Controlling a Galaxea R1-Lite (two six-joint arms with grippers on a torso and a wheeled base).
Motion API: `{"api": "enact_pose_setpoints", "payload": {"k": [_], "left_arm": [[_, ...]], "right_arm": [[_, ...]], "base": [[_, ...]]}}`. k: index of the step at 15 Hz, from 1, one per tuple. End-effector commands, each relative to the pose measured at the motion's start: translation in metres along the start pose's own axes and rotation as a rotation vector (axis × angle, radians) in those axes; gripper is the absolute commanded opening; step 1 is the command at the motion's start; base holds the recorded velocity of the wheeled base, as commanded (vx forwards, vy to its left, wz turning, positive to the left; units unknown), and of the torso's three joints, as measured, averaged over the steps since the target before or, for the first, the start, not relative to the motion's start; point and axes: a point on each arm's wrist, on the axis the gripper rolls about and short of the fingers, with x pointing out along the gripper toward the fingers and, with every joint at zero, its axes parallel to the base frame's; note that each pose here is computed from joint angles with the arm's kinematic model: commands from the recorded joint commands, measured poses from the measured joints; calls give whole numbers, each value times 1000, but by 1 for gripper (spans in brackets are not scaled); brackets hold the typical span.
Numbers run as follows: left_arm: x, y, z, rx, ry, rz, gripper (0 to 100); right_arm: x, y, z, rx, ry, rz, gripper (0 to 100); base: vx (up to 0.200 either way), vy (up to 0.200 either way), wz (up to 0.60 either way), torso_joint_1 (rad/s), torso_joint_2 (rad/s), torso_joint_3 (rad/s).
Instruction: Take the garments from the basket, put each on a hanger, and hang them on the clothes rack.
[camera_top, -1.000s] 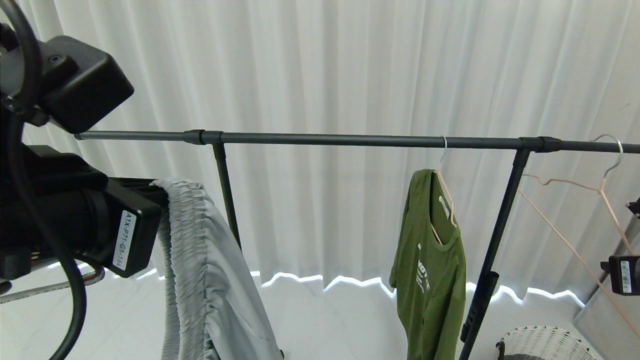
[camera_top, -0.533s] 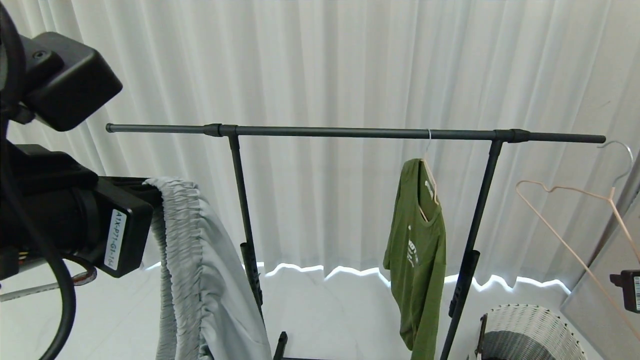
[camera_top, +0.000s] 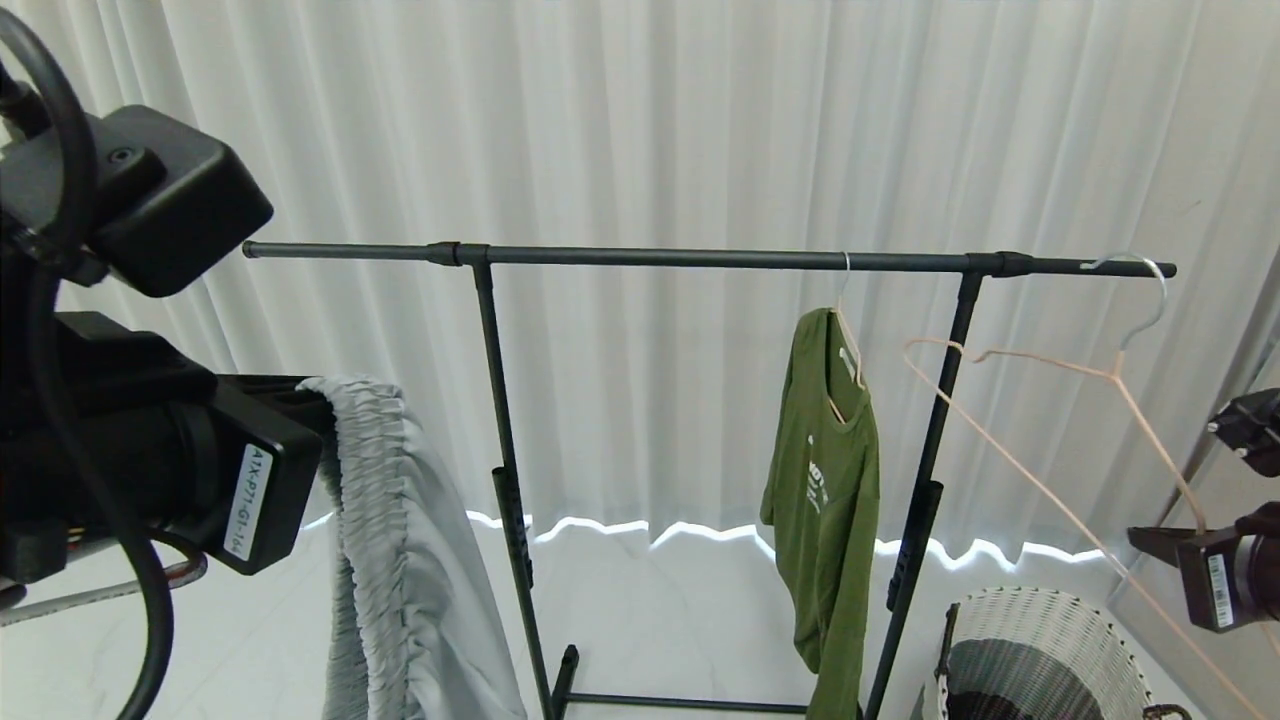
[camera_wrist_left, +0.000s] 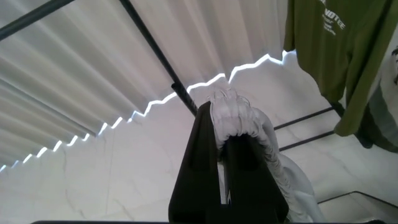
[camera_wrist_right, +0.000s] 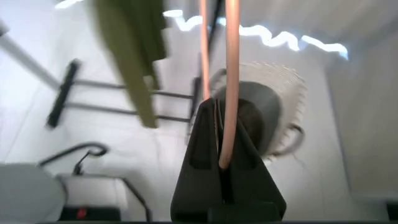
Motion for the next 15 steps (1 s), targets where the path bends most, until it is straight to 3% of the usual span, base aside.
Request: {"api": "enact_pose_setpoints", "payload": {"k": [1, 6, 9, 15], "left_arm": [[5, 0, -4, 8, 27, 14, 0], [30, 14, -5, -27, 119, 172, 0], [40, 12, -6, -38, 146, 184, 0], [97, 3, 13, -176, 205, 271, 0]], "right_arm": [[-6, 28, 1, -94, -24, 149, 0], [-21, 77, -5, -191, -27, 432, 0], [-33, 99, -12, -209, -11, 568, 0], [-53, 125, -22, -247, 19, 751, 0]], "base": [[0, 0, 0, 0, 0, 0], [0, 0, 0, 0, 0, 0], [0, 0, 0, 0, 0, 0], [0, 0, 0, 0, 0, 0]]}}
